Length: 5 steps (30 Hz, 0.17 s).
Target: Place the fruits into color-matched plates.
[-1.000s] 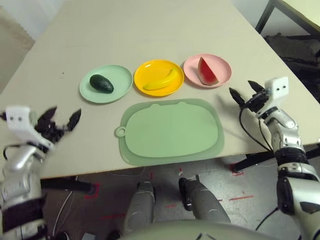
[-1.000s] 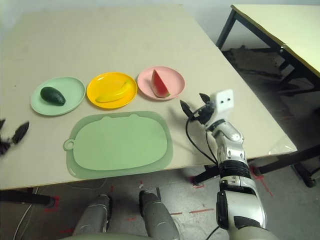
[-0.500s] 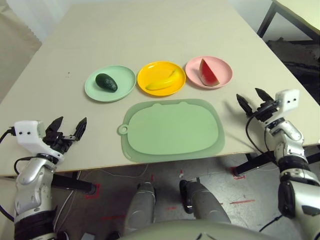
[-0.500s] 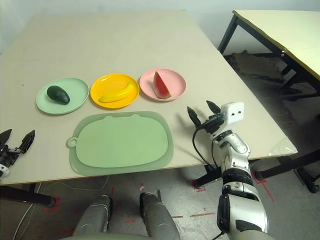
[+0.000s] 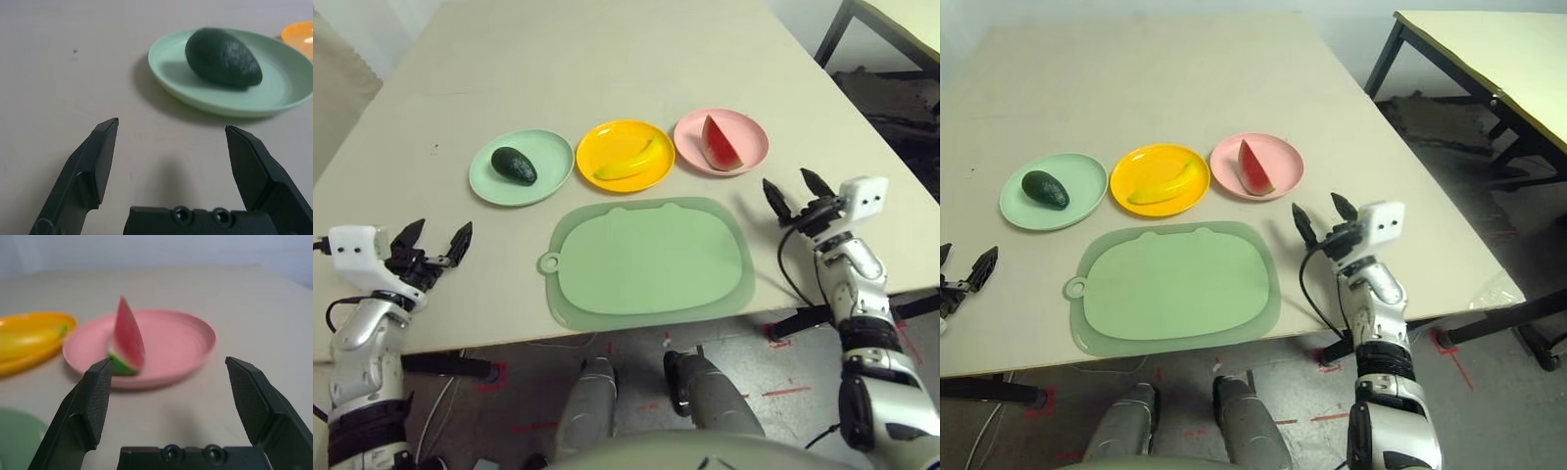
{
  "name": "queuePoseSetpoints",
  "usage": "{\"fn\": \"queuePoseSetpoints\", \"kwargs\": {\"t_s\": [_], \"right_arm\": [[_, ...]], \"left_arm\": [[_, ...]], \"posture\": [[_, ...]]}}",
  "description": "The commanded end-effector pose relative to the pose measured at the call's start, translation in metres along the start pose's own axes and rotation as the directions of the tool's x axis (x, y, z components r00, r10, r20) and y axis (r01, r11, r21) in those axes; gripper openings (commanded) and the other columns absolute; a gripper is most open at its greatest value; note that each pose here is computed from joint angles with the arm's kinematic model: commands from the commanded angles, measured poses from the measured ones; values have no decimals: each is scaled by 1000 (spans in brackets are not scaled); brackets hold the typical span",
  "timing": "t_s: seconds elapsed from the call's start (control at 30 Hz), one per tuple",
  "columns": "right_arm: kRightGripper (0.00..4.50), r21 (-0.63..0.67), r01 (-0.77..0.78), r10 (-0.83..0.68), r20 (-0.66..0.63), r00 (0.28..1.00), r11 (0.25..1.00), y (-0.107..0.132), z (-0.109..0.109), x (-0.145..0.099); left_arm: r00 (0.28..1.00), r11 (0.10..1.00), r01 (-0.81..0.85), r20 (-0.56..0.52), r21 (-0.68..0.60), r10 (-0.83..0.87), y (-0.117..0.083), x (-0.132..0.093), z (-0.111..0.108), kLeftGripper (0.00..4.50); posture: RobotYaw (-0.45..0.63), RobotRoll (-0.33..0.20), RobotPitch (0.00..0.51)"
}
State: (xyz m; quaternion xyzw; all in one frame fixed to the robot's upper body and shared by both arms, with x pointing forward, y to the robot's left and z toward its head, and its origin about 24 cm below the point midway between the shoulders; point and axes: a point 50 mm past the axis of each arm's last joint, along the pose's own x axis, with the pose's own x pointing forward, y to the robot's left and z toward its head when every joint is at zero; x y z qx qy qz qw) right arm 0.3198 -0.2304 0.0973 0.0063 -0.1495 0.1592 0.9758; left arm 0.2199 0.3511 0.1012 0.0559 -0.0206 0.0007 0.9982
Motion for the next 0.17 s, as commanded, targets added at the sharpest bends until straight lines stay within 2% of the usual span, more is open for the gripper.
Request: {"fn": "queuePoseSetpoints", "kwargs": {"t_s": [0.03, 0.17], "right_arm": [[4500, 7, -6, 7, -21, 1000, 1000, 10, -5, 2], [4500, 3, -27, 27, -25, 999, 1000, 16, -7, 1]], "left_arm": [[1000, 1000, 9, -5, -11, -9, -7, -3, -1, 4464], [1000, 1000, 5, -8, -12, -5, -6, -8, -1, 4464]], "posture": [[38, 0, 205], [32, 0, 195]]}}
